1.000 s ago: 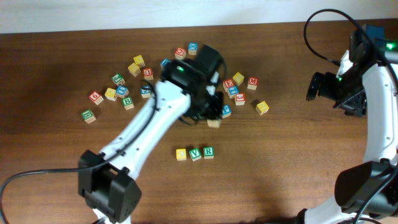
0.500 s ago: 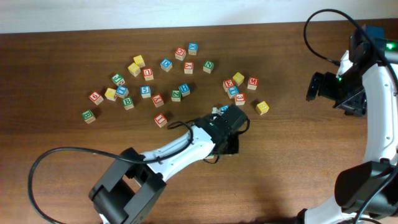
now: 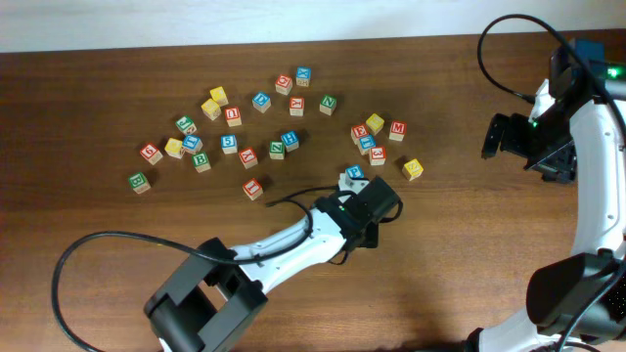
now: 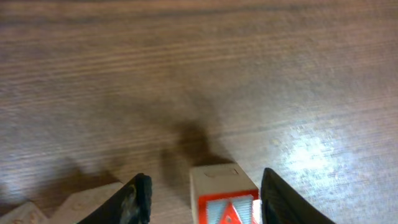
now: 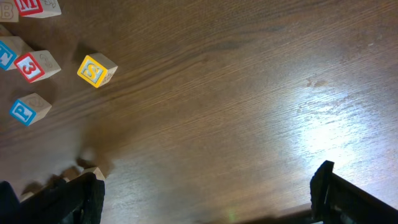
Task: Spell out CVPR
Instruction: 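Carry the red A block and place it right of the R, then withdraw left gripper and bring both grippers to the row's ends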
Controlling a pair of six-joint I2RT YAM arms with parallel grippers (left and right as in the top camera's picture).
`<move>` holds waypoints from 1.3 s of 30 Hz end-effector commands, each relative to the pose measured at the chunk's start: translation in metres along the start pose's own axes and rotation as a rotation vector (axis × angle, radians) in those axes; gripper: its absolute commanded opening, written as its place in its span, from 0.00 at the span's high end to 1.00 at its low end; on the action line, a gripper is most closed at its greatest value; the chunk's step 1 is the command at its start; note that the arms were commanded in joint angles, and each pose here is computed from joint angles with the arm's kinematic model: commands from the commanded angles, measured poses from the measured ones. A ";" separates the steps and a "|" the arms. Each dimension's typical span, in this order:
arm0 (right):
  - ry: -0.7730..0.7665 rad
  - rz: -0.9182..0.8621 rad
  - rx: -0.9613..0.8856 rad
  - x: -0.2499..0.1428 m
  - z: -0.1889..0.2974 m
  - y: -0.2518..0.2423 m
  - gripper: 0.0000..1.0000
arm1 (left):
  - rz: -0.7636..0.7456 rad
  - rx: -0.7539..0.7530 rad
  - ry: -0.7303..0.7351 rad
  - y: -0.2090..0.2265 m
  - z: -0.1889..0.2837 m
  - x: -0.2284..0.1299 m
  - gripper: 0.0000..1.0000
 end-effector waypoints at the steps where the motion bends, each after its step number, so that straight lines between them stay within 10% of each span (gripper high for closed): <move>1: -0.023 0.009 0.005 0.001 0.006 0.002 0.02 | 0.002 -0.057 -0.107 -0.001 0.038 0.029 0.41; 5: -0.023 0.009 0.006 0.001 0.006 0.002 0.02 | 0.074 -0.207 -0.310 0.014 0.133 0.068 0.22; 7: -0.023 0.009 0.005 0.001 0.006 0.002 0.02 | 0.259 -0.153 -0.416 0.091 0.189 0.096 0.14; 12: -0.023 0.009 0.005 0.001 0.006 0.002 0.02 | 0.544 0.209 -0.144 0.219 0.189 0.054 0.08; 13: -0.023 0.009 0.005 0.001 0.006 0.002 0.02 | 0.550 0.239 -0.090 0.223 0.186 0.046 0.36; 16: -0.083 0.012 0.036 0.012 0.007 0.006 0.02 | 0.542 0.312 0.045 0.227 0.168 0.034 0.45; 18: -0.079 0.016 0.093 0.012 0.007 0.012 0.02 | 0.540 0.348 0.113 0.229 0.148 0.035 0.95; 22: 0.155 0.139 0.290 -0.030 -0.010 0.050 0.01 | 0.396 0.287 0.349 0.221 0.100 0.028 1.00; 26: 0.398 0.292 0.172 -0.089 -0.074 0.078 0.96 | 0.330 0.239 0.467 0.217 0.077 0.021 1.00; 39: 0.288 0.212 0.244 -0.144 -0.188 0.155 0.96 | 0.416 0.000 0.488 0.204 0.015 -0.009 1.00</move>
Point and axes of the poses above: each gripper's point midway between its finger pads, its own z axis back along the fingers, its own y axis along the line the jaws close on, x = y × z, the point moved 6 cm from there along z, back along the fingers, and after that the axes turned 4 degrees about z, right-handed, at the moved point
